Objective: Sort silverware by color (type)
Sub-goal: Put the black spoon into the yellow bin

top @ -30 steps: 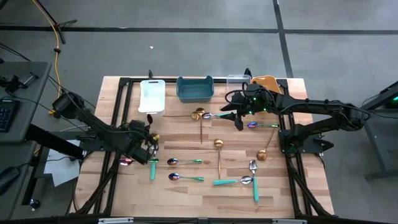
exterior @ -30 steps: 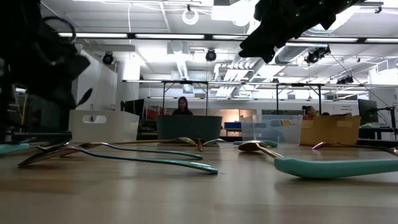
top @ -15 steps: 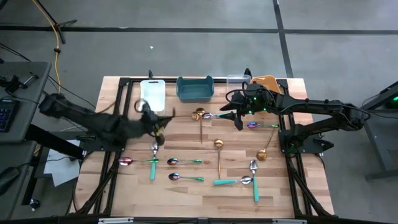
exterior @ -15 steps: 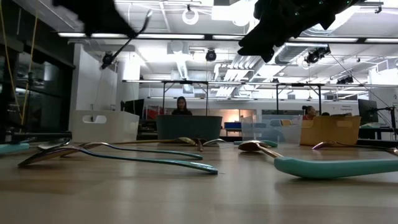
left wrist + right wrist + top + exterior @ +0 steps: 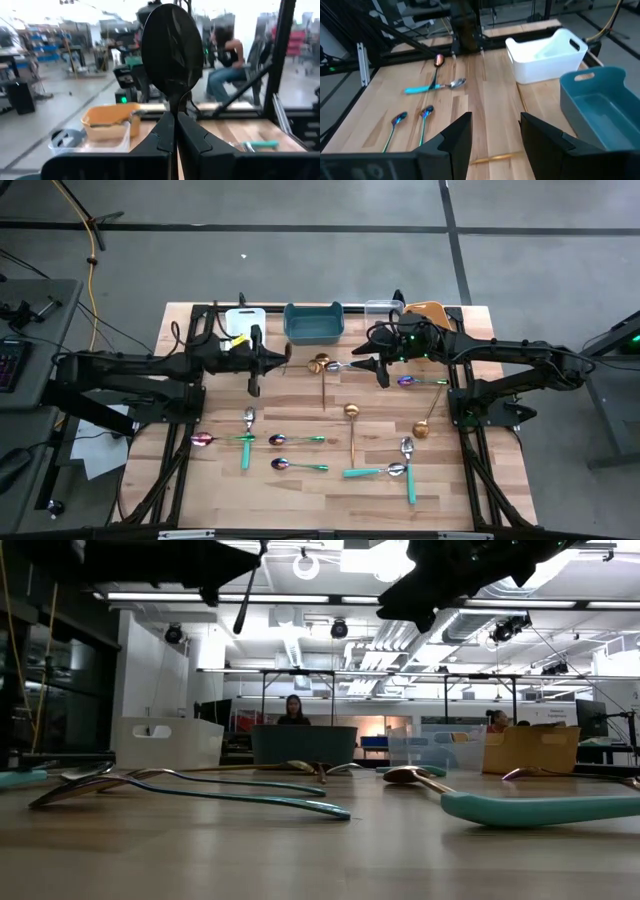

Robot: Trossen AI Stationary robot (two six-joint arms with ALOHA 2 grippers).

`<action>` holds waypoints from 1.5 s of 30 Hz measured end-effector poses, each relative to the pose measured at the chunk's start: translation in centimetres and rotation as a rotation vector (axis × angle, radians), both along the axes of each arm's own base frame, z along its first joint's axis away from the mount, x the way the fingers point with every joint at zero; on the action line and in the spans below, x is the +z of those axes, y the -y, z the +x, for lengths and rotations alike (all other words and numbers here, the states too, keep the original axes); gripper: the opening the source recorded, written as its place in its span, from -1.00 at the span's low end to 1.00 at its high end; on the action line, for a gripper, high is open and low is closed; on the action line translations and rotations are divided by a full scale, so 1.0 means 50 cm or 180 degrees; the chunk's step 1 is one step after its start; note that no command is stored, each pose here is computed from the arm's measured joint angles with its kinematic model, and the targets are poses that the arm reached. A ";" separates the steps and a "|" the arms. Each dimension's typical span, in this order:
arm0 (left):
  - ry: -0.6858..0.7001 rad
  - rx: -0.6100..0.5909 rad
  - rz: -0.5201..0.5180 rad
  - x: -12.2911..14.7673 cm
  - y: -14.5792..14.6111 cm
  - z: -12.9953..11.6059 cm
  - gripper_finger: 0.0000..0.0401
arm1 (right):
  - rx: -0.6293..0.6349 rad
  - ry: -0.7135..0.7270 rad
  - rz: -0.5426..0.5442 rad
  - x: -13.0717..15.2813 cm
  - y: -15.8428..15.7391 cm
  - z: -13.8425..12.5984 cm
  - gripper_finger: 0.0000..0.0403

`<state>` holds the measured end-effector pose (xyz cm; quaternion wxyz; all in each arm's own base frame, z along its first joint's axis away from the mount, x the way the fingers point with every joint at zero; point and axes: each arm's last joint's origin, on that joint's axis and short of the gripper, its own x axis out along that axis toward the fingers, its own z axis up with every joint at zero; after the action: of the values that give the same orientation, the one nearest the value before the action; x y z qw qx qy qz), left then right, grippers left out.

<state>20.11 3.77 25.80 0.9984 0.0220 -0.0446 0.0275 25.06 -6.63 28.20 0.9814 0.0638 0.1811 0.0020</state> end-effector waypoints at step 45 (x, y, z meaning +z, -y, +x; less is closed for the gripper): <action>0.0580 -0.0188 -0.0099 -0.042 -0.025 0.128 -1.00 | -0.0147 0.1297 0.0009 -0.100 -0.058 0.213 -0.21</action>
<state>26.53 5.02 23.70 0.9908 0.0026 -0.1354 0.0007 35.71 -3.75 23.18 0.9974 0.0675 -0.0228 -0.0074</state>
